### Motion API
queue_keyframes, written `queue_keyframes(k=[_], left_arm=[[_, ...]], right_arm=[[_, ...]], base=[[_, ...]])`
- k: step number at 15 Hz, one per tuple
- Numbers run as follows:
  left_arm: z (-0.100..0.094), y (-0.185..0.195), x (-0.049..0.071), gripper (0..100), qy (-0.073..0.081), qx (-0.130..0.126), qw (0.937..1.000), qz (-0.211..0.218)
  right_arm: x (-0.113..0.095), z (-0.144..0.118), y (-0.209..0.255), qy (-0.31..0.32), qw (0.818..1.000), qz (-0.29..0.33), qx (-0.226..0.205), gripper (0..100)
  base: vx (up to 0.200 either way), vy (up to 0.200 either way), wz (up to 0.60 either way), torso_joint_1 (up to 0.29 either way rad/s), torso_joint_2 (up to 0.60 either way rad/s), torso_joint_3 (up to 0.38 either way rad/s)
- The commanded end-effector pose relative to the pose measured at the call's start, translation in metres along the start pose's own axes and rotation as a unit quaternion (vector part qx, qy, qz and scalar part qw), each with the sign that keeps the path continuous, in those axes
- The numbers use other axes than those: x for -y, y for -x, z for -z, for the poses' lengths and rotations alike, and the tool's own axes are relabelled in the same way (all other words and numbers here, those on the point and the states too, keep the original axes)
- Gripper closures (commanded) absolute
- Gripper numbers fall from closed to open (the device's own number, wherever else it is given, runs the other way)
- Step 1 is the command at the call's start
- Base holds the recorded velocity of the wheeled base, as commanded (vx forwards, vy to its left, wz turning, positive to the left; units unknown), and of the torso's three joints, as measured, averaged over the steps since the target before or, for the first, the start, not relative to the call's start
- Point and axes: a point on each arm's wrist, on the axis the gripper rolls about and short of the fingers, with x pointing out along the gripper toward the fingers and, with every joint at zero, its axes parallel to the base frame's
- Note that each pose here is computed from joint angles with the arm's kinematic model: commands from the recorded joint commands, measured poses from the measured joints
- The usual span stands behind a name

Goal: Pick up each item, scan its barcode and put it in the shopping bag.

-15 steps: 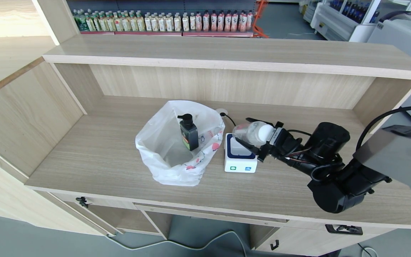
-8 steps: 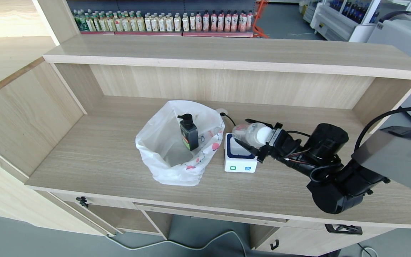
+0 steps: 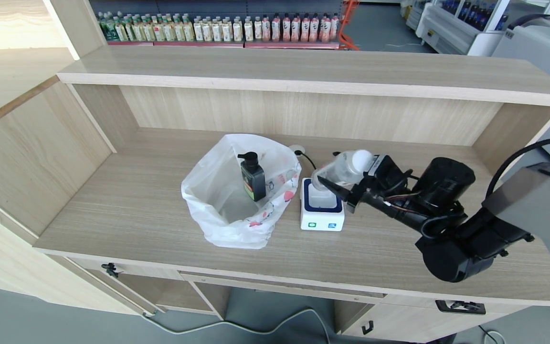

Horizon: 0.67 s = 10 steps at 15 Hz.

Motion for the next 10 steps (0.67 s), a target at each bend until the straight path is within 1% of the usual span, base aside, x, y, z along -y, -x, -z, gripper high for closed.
queue_keyframes(k=[1, 2, 3, 4, 5, 6, 7, 8, 9, 10], left_arm=[[0.0, 0.0, 0.0, 0, 0.0, 0.0, 1.0, 0.0], [0.0, 0.0, 0.0, 0, 0.0, 0.0, 1.0, 0.0], [0.0, 0.0, 0.0, 0, 0.0, 0.0, 1.0, 0.0], [0.0, 0.0, 0.0, 0, 0.0, 0.001, 1.0, 0.0], [0.0, 0.0, 0.0, 0, 0.0, 0.001, 1.0, 0.0], [0.0, 0.0, 0.0, 0, 0.0, 0.0, 1.0, 0.0], [0.0, 0.0, 0.0, 0, 0.0, 0.0, 1.0, 0.0], [0.0, 0.0, 0.0, 0, 0.0, 0.0, 1.0, 0.0], [0.0, 0.0, 0.0, 0, 0.0, -0.001, 1.0, 0.0], [0.0, 0.0, 0.0, 0, 0.0, -0.001, 1.0, 0.0]], right_arm=[[0.037, -0.068, 0.011, -0.038, 0.994, 0.098, 0.04, 100], [0.047, -0.088, 0.018, -0.062, 0.991, 0.119, 0.027, 100], [0.056, -0.114, 0.034, -0.103, 0.984, 0.147, -0.008, 100], [0.06, -0.133, 0.05, -0.153, 0.973, 0.17, -0.041, 100], [0.058, -0.145, 0.07, -0.2, 0.957, 0.19, -0.086, 100], [0.055, -0.153, 0.09, -0.23, 0.942, 0.208, -0.125, 100], [0.054, -0.155, 0.103, -0.251, 0.931, 0.22, -0.15, 100], [0.053, -0.158, 0.125, -0.282, 0.911, 0.243, -0.178, 100], [0.055, -0.158, 0.138, -0.291, 0.901, 0.26, -0.191, 100], [0.058, -0.156, 0.145, -0.291, 0.895, 0.273, -0.201, 100]], base=[[0.0, 0.0, 0.0, 0.0, 0.0, 0.0], [0.0, 0.0, 0.0, 0.0, 0.0, 0.0], [0.0, 0.0, 0.0, 0.0, 0.0, 0.0], [0.0, 0.0, 0.0, 0.0, 0.0, 0.0], [0.0, 0.0, 0.0, 0.0, 0.0, 0.0], [0.0, 0.0, 0.0, 0.0, 0.0, 0.0], [0.0, 0.0, 0.0, 0.0, 0.0, 0.0], [0.0, 0.0, 0.0, 0.0, 0.0, 0.0], [0.0, 0.0, 0.0, 0.0, 0.0, 0.0], [0.0, 0.0, 0.0, 0.0, 0.0, 0.0]])
